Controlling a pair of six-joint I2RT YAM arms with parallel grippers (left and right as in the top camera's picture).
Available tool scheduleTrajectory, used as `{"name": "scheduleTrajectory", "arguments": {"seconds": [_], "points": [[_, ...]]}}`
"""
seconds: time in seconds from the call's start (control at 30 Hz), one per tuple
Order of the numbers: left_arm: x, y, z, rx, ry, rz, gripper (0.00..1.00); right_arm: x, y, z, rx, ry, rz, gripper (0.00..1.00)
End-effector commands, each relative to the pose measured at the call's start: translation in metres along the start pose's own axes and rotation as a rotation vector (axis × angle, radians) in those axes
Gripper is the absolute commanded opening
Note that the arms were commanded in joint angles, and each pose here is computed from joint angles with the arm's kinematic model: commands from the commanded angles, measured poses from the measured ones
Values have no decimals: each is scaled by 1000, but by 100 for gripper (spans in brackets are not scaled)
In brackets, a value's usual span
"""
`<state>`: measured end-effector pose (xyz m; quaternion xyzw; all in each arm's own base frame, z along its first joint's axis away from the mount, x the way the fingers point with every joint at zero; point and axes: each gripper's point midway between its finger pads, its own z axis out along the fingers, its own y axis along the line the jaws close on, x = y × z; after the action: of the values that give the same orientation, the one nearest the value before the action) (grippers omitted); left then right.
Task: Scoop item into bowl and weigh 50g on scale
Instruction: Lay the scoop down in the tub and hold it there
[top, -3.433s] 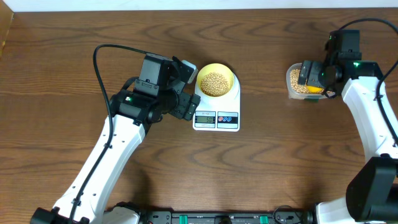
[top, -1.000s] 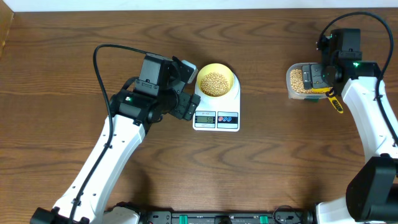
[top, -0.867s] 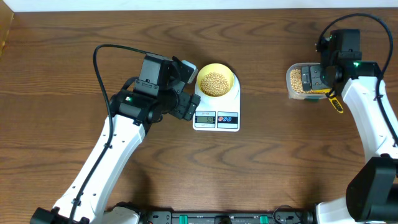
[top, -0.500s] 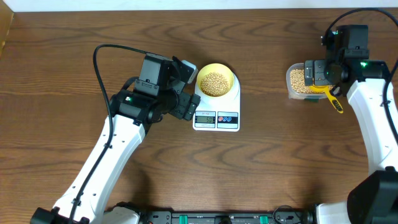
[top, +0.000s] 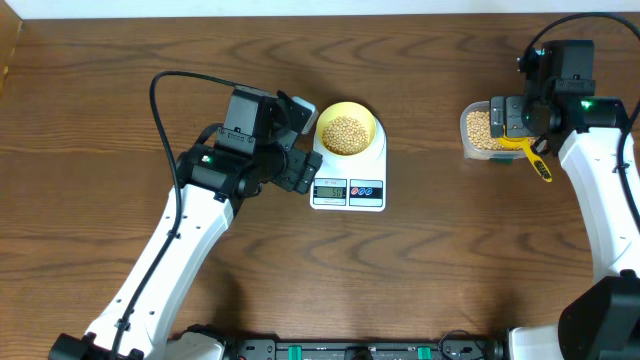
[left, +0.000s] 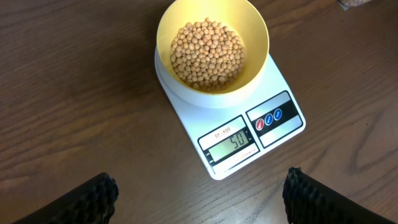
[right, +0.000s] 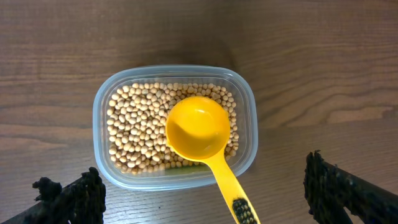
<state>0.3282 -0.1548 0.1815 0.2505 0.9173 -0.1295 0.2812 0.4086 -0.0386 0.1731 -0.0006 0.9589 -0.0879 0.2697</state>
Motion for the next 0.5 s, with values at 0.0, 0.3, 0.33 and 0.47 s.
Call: {"name": "scheduleTrajectory", "arguments": {"seconds": [0.0,0.3,0.33,0.47], "points": [[1,0,0,6,-1,14,87,-11,0,-10,-2,-40,21,99],[1,0,0,6,-1,14,87,-11,0,-10,-2,-41,21,99],[1,0,0,6,-1,14,87,-11,0,-10,-2,-41,21,99],[1,0,0,6,-1,14,87,-11,0,-10,-2,-41,21,99]]}}
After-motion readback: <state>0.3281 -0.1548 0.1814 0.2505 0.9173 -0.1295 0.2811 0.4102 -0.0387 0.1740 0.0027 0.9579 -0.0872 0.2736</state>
